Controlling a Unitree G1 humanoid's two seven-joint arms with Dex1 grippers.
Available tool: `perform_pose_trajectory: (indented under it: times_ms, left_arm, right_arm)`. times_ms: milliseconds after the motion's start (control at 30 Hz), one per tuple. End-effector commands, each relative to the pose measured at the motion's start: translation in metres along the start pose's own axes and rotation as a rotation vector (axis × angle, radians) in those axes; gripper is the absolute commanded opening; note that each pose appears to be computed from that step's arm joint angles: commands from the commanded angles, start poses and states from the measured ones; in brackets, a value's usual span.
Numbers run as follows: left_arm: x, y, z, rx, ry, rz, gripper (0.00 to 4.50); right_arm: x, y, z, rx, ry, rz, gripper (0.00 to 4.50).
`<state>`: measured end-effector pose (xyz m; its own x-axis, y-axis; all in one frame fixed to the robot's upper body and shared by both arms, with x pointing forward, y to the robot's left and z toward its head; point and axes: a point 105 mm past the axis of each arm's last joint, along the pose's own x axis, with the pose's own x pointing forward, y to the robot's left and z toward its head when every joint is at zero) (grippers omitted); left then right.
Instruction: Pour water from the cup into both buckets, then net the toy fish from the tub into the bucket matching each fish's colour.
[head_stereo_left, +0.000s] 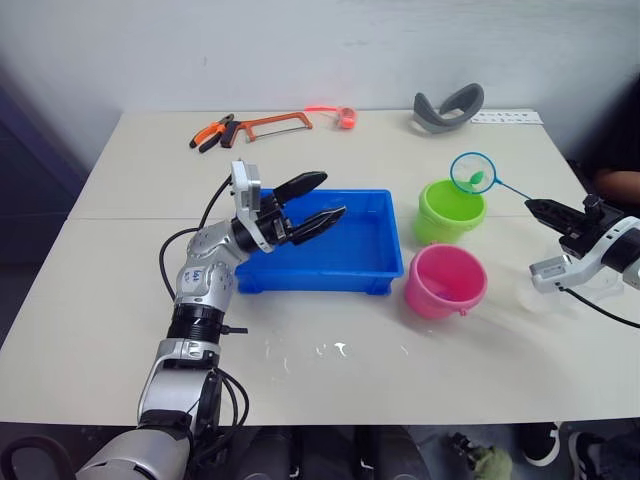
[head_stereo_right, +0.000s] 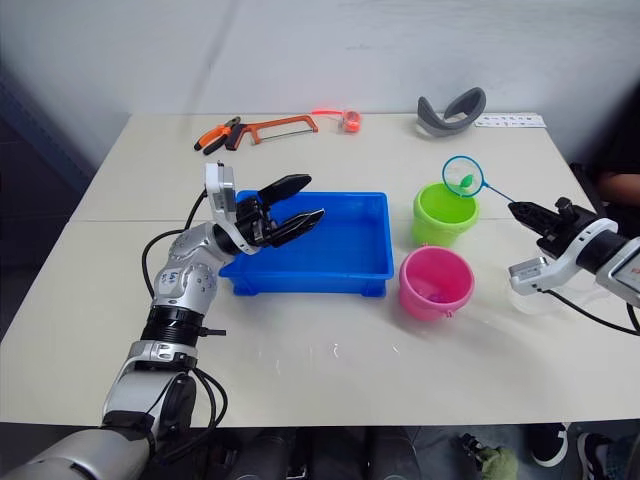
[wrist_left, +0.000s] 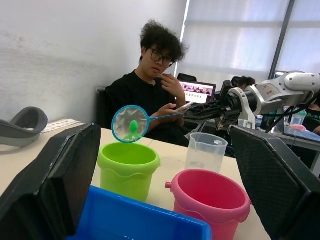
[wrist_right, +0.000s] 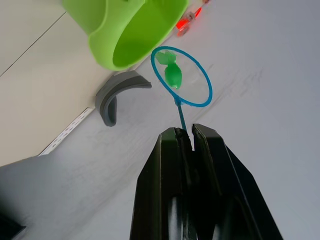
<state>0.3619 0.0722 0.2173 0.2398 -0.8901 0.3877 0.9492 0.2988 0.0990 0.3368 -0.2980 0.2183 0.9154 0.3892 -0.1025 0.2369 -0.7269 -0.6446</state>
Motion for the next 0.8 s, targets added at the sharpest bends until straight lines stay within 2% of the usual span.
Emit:
perform_pose_trajectory:
  times_ms: [33,233,333,400,533,633,700,800]
  left_arm:
    - [0.0,0.0,0.004,0.022,-0.016,0.004,4.44]
    - [0.002,0.0,0.004,0.02,-0.018,0.006,4.44]
    - [0.001,0.001,0.004,0.022,-0.021,0.009,4.44]
    - [-0.003,0.0,0.005,0.026,-0.016,0.01,4.44]
    - [-0.017,-0.004,0.012,0.039,0.002,-0.01,4.44]
    - [-0.039,-0.006,0.022,0.057,0.044,-0.018,4.44]
    - [-0.054,-0.006,0.03,0.063,0.068,-0.006,4.44]
    - [-0.081,-0.004,0.048,0.093,0.113,0.039,4.44]
  right_arm:
    - [0.002,-0.009,-0.007,-0.041,0.027,-0.048,0.0]
    - [0.003,0.005,0.01,-0.085,-0.056,-0.035,0.0]
    - [0.002,-0.005,-0.007,-0.052,0.019,-0.076,0.0]
    - [0.002,-0.019,-0.015,0.048,0.055,-0.131,0.0]
    - [0.0,-0.044,-0.016,0.379,0.04,-0.208,0.0]
    - [-0.002,-0.066,-0.002,0.81,-0.04,-0.279,0.0]
    - [-0.003,-0.079,0.015,1.163,-0.157,-0.243,0.0]
    - [-0.016,-0.11,0.059,1.41,-0.46,-0.135,0.0]
